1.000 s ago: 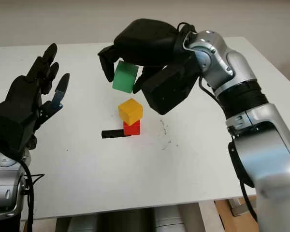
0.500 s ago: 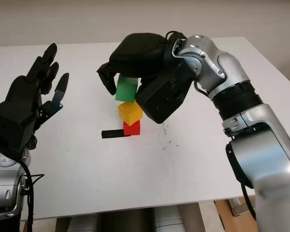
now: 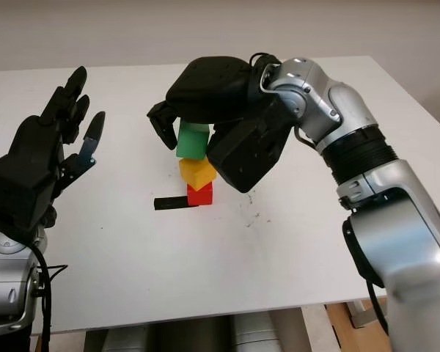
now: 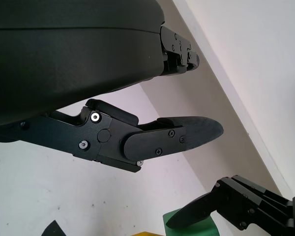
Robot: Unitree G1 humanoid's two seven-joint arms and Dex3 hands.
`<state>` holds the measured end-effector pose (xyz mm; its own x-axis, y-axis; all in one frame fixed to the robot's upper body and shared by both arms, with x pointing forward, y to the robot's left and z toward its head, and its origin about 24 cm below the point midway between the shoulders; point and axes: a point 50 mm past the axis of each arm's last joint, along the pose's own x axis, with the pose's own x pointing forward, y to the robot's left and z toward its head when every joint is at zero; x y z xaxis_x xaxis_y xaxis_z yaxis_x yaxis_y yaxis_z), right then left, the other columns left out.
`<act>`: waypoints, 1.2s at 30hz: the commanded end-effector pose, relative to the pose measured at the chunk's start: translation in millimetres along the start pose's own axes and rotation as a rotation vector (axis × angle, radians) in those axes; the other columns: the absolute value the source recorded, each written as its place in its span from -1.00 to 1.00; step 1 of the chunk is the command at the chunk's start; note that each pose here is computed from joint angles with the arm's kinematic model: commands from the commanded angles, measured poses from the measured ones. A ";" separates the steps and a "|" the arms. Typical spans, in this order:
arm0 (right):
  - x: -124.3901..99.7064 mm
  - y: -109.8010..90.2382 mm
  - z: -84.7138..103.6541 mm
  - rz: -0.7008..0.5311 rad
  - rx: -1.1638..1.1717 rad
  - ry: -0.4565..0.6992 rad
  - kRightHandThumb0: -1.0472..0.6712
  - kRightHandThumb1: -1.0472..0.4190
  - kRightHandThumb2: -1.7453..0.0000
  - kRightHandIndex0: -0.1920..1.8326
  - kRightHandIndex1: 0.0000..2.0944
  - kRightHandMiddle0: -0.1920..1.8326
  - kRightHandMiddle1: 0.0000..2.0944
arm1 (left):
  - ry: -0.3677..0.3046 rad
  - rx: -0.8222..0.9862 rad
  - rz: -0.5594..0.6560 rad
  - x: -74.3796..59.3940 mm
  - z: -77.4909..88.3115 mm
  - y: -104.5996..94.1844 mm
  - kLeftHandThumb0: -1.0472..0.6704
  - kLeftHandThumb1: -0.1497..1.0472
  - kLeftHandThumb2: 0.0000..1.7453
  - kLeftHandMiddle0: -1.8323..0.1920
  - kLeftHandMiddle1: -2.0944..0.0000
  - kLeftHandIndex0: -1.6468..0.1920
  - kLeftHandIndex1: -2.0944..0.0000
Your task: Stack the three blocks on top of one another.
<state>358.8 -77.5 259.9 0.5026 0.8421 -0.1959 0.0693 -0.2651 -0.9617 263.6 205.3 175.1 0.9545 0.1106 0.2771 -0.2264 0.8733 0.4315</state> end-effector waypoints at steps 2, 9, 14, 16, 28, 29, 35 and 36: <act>0.9 2.6 0.3 -0.001 -0.007 -0.013 0.09 -0.98 0.93 -0.31 -0.06 -0.33 0.18 | -0.022 -0.001 0.005 -2.4 4.5 0.3 -0.58 1.00 -0.37 0.68 0.95 0.70 0.94; 3.5 6.5 1.5 0.022 -0.025 -0.020 0.07 -0.99 0.91 -0.31 0.01 -0.35 0.20 | -0.019 -0.009 0.005 -2.5 4.6 0.2 -0.58 1.00 -0.37 0.68 0.95 0.70 0.94; 4.0 7.4 1.4 0.027 -0.034 -0.024 0.06 -0.99 0.84 -0.30 0.14 -0.35 0.24 | -0.025 0.002 0.008 -1.7 5.0 0.5 -0.58 1.00 -0.38 0.66 0.94 0.70 0.93; 3.9 7.9 0.9 0.025 -0.036 -0.024 0.07 -1.00 0.85 -0.31 0.21 -0.36 0.28 | -0.024 0.001 0.007 -1.6 5.2 0.5 -0.58 1.00 -0.37 0.67 0.94 0.70 0.93; 3.9 10.2 0.4 0.026 -0.020 -0.025 0.05 -1.00 0.85 -0.37 0.17 -0.40 0.26 | -0.021 -0.005 0.008 -1.1 5.2 0.5 -0.58 1.00 -0.38 0.67 0.95 0.69 0.93; 4.1 10.1 0.7 0.033 -0.028 -0.024 0.04 -0.99 0.86 -0.37 0.16 -0.40 0.25 | -0.021 -0.001 0.008 -1.0 5.3 0.6 -0.58 1.00 -0.38 0.67 0.95 0.69 0.93; 4.8 10.4 2.4 0.087 -0.041 -0.006 -0.20 -0.75 0.94 -0.69 0.72 -0.46 -0.14 | -0.022 -0.008 0.009 -1.1 5.5 0.7 -0.58 1.00 -0.39 0.67 0.95 0.69 0.93; 4.8 10.6 2.7 0.093 -0.043 -0.004 -0.23 -0.74 0.94 -0.69 0.61 -0.45 -0.22 | -0.021 -0.008 0.010 -1.1 5.4 0.8 -0.58 1.00 -0.39 0.67 0.95 0.70 0.93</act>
<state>361.9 -78.0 246.1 0.5107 0.8111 -0.2850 0.0462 -0.3570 -0.9330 263.6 204.8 174.3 0.9556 0.1117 0.2727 -0.2244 0.8755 0.4279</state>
